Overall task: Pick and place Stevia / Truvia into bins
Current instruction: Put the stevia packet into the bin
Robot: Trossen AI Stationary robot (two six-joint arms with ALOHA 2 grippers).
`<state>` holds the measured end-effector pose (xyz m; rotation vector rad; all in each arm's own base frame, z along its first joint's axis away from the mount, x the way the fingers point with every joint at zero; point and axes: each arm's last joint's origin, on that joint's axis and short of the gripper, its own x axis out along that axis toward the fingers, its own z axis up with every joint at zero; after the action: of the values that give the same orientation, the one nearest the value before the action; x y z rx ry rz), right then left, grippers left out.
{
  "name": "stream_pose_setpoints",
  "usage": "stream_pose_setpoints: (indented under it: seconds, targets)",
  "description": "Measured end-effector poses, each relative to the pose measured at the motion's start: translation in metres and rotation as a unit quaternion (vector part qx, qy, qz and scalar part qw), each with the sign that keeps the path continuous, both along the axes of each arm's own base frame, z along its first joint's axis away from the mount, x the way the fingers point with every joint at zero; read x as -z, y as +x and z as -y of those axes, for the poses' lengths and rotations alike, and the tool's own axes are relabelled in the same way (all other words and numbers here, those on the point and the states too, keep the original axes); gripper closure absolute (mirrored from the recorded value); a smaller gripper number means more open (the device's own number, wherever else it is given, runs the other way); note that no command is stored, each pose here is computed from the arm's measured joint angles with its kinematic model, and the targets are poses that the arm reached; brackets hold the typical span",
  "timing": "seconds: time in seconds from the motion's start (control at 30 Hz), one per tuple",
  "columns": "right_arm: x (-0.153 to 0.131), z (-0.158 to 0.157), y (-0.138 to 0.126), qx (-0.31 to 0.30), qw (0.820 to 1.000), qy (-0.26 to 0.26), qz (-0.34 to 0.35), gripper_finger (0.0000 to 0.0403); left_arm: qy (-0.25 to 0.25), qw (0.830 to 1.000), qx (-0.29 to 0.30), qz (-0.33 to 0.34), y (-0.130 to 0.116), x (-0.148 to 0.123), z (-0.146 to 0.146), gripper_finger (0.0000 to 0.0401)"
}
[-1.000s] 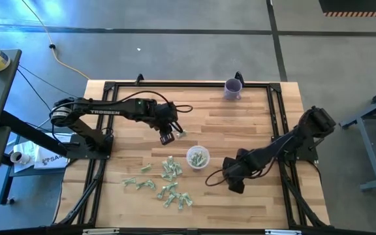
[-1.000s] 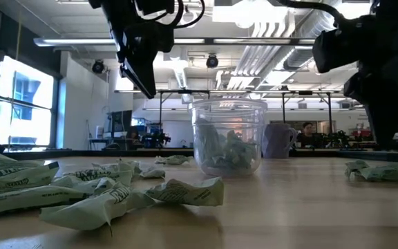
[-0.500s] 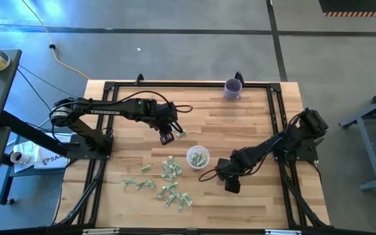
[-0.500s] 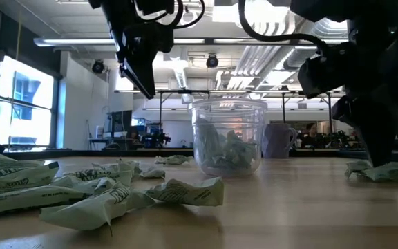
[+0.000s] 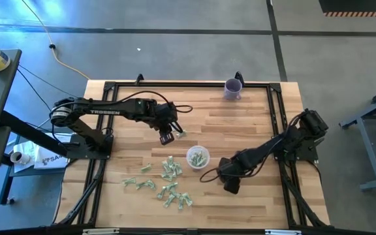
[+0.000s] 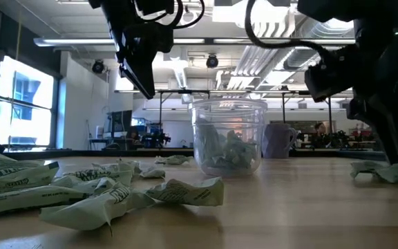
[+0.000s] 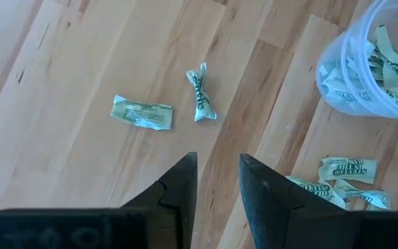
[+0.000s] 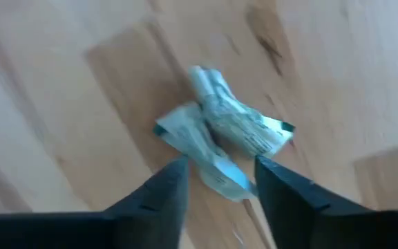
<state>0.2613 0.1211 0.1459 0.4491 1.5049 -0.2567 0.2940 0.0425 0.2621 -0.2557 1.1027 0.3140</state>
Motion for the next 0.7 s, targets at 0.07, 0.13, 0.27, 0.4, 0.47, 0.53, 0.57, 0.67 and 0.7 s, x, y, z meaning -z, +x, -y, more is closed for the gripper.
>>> stream_pose_setpoints:
  seconds: [0.07,0.13,0.27,0.4,0.47,0.53,0.57,0.67,0.7]
  targets:
    - [0.000,0.000,-0.003,0.005,1.000,-0.005,-0.017,0.0292,0.000,1.000,0.000,0.000,0.000,0.000,0.000,0.0261]
    - [0.000,-0.002,-0.005,0.001,1.000,-0.002,-0.023,0.0332,0.000,1.000,0.000,0.000,0.000,0.000,0.000,0.0261]
    - [0.000,-0.010,-0.008,0.006,0.999,0.022,-0.032,0.0394,0.000,1.000,0.000,-0.001,0.000,0.000,0.000,0.0261]
    - [-0.011,-0.020,-0.006,0.039,0.998,0.046,-0.028,0.0386,0.000,1.000,0.000,-0.007,-0.001,0.001,0.000,0.0261]
    - [-0.028,-0.028,0.001,0.041,0.998,0.056,0.000,0.0395,-0.001,1.000,0.000,-0.013,-0.002,0.001,0.000,0.0261]
    - [-0.049,-0.031,0.010,0.046,0.997,0.051,0.046,0.0400,-0.002,1.000,0.000,-0.016,-0.003,0.001,0.000,0.0261]
    - [-0.059,-0.029,0.017,0.055,0.995,0.042,0.068,0.0398,-0.002,1.000,0.000,-0.018,-0.003,0.001,0.001,0.0261]
    - [-0.083,-0.014,0.036,0.081,0.989,0.006,0.123,0.0399,-0.006,1.000,0.010,-0.028,-0.004,0.002,0.005,0.0261]
    - [-0.090,-0.006,0.044,0.083,0.986,-0.008,0.146,0.0400,-0.005,0.999,0.019,-0.029,-0.004,0.002,0.009,0.0261]
